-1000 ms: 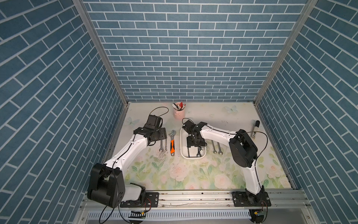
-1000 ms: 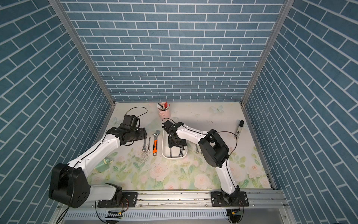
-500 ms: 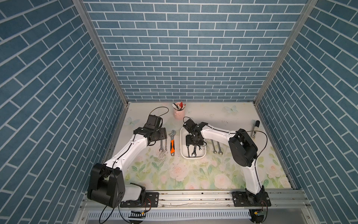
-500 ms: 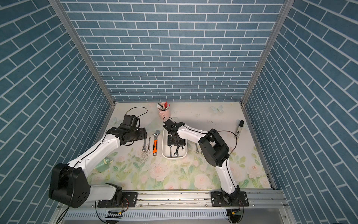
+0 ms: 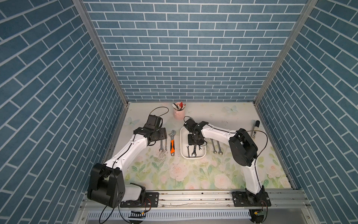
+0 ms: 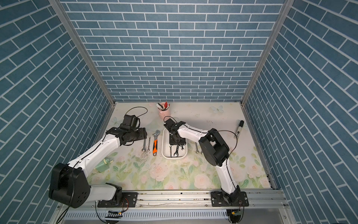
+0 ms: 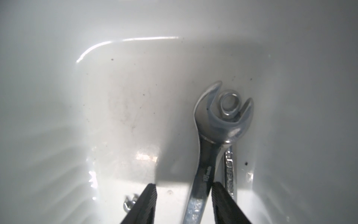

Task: Take out the wrench from the storage box
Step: Pick up the wrench from the storage box.

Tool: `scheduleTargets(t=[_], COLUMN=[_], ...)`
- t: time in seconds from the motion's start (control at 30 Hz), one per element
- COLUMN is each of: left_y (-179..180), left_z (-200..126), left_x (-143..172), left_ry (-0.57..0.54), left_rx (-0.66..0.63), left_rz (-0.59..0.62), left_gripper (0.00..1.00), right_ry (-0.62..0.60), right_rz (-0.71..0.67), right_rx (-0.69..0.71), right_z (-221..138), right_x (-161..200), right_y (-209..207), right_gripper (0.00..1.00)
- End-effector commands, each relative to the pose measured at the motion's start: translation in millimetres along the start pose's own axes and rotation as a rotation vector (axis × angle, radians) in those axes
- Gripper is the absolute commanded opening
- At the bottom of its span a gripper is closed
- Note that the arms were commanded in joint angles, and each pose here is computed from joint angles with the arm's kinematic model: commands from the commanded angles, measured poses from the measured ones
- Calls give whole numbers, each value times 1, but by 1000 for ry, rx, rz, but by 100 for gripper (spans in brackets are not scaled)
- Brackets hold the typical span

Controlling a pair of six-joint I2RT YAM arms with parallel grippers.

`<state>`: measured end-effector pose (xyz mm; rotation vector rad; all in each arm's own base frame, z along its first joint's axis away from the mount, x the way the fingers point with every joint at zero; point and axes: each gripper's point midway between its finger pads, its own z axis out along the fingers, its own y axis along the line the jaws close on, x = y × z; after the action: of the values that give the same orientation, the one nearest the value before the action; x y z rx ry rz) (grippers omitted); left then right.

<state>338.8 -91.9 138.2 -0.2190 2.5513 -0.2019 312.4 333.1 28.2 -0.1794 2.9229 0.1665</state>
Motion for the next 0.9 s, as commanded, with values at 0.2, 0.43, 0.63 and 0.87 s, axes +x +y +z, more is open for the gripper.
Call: scheduleTargets(t=[0.2,0.43,0.63,0.87], left_y=[6,7,8,10], left_z=[5,5,4,2], left_x=[4,4,4,2], left_ry=[13,13,11,7], left_rx=[-20,-22,-27,-42], left_rz=[-7,-10,-10,-5], left_gripper=[72,72,72,71], right_ry=[67,79,76,40], right_rz=[17,-2,-10,-31], right_rx=[36,75,71,48], right_z=[19,22,19,1], right_x=[17,16,14,2], right_y=[-11,-15,-13,-6], right_gripper=[34,21,14,12])
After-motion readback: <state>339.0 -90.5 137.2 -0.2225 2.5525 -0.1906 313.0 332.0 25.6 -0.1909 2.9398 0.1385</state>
